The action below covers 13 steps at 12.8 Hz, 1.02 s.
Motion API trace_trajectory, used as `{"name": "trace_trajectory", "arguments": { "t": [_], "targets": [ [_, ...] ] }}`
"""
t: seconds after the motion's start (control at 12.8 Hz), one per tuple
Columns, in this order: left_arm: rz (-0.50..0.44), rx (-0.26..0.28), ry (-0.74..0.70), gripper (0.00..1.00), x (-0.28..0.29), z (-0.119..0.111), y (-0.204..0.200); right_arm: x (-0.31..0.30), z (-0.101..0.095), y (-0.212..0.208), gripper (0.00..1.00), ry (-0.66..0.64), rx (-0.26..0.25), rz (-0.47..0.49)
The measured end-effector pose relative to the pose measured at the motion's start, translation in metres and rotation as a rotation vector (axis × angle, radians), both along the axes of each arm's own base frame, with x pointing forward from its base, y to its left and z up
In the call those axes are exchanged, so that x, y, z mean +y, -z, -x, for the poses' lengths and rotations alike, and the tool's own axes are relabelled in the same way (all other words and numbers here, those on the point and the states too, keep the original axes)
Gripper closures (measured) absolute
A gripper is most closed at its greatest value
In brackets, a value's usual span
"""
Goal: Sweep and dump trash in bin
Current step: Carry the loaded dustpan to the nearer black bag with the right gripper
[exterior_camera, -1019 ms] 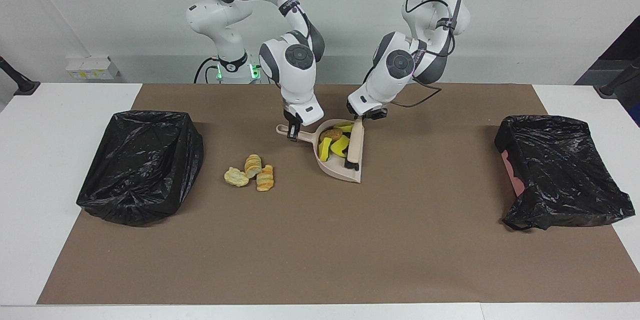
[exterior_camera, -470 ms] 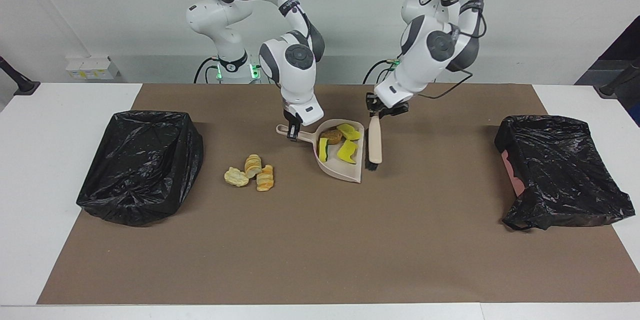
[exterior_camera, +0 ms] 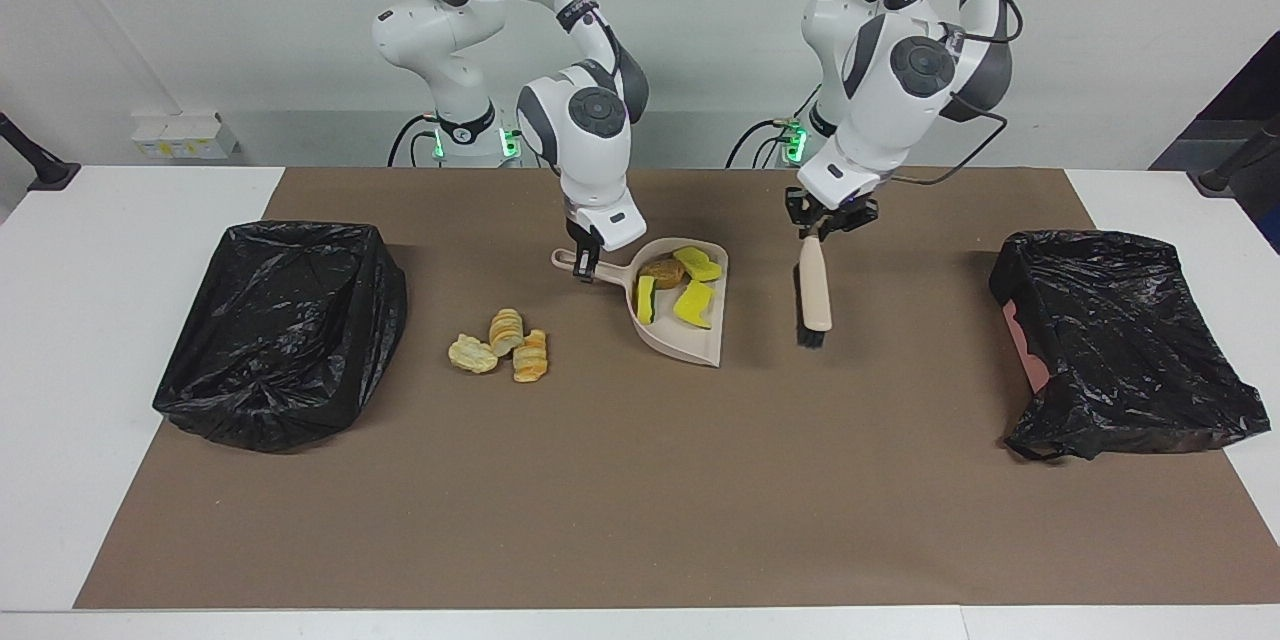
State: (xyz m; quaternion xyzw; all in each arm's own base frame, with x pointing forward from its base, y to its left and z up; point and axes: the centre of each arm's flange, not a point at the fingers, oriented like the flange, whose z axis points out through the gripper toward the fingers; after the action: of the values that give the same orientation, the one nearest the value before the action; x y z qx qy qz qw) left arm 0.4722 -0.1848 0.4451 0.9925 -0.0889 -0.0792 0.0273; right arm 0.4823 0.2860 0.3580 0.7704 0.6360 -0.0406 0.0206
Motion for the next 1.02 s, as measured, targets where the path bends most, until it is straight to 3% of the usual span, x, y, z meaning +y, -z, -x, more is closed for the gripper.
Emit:
{"name": "trace_trajectory", "arguments": {
  "t": [0.39, 0.78, 1.02],
  "targets": [
    [-0.042, 0.054, -0.008, 0.75, -0.019, 0.021, 0.026, -0.072, -0.033, -0.075, 0.68, 0.108, -0.081, -0.040],
    [-0.075, 0.028, 0.003, 0.75, -0.110, 0.087, 0.064, -0.190, -0.058, -0.154, 0.68, 0.169, -0.124, -0.047],
    [-0.069, 0.039, -0.031, 0.75, -0.153, 0.129, 0.071, -0.280, -0.066, -0.177, 0.68, 0.178, -0.103, -0.032]
  ]
}}
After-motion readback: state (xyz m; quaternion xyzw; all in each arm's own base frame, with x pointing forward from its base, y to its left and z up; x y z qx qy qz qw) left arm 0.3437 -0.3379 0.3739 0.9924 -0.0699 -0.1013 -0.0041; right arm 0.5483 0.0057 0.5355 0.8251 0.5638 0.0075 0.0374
